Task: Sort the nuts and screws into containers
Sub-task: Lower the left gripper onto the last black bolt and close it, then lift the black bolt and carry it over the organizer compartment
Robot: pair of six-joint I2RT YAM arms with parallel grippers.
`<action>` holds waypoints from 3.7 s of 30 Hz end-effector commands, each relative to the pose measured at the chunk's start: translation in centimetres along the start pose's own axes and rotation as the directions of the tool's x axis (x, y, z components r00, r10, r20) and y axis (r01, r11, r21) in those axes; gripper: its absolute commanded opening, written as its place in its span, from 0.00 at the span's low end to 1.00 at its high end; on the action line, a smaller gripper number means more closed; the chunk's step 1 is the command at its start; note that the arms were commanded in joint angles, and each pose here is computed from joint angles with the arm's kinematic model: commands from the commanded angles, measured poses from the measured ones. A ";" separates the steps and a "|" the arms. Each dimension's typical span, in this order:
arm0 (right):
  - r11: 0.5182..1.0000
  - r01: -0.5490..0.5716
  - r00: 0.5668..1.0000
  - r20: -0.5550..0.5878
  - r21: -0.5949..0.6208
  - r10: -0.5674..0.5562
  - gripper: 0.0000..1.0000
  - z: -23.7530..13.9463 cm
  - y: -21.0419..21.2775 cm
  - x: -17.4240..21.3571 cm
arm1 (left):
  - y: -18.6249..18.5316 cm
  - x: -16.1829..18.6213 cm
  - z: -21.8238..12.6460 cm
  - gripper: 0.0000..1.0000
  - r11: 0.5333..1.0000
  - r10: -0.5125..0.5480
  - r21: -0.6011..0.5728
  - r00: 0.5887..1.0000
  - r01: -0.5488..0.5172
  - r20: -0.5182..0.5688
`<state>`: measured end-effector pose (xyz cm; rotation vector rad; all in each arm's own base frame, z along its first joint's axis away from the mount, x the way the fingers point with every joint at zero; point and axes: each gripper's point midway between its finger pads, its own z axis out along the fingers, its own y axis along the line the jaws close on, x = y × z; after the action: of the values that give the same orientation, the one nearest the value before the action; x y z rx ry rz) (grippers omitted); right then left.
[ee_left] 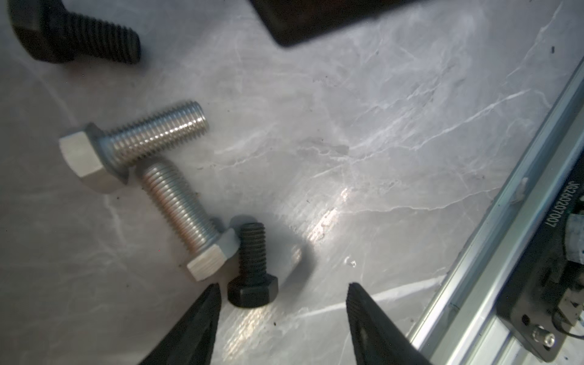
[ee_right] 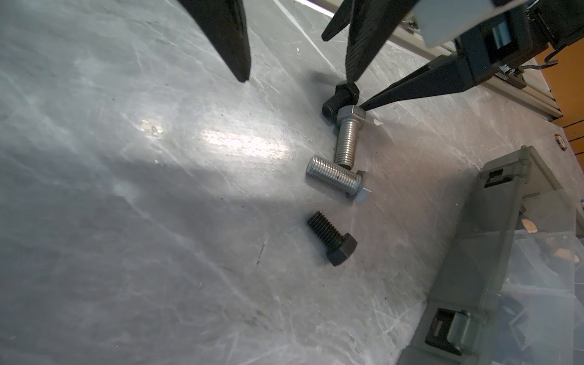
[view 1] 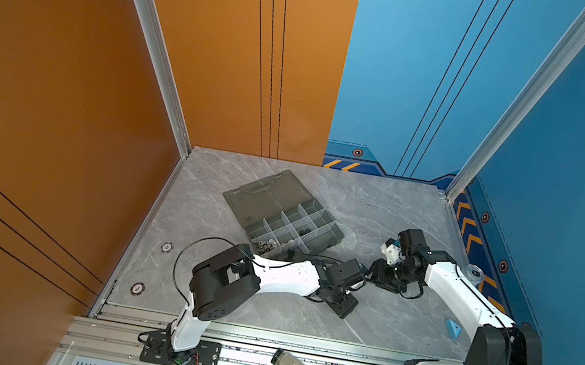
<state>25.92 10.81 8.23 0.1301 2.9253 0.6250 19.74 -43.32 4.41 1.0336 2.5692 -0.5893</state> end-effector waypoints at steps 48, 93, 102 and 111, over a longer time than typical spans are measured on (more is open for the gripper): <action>0.999 -0.036 0.999 0.027 0.016 0.036 0.52 -0.7 -1.1 0.0 | 2.6 1.2 2.2 0.00 0.991 -0.099 -0.098 0.991 0.090 -0.093; 0.998 -0.060 0.998 0.036 -0.009 0.060 0.52 -1.0 -0.8 -0.4 | 20.9 2.3 -13.1 0.00 0.884 -0.320 -0.295 0.930 0.362 0.181; 0.998 -0.060 0.998 0.036 -0.008 0.060 0.52 -1.0 -0.9 -0.3 | 21.3 2.9 -12.3 0.00 0.879 -0.337 -0.301 0.928 0.370 0.158; 0.998 -0.058 0.998 0.032 -0.009 0.059 0.52 -0.9 -0.8 -0.2 | 21.5 3.0 -12.3 0.13 0.876 -0.339 -0.307 0.927 0.372 0.159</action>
<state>26.29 9.46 8.92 0.2095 2.8827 0.6232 31.46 -22.46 9.01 0.4039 2.6415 -0.3081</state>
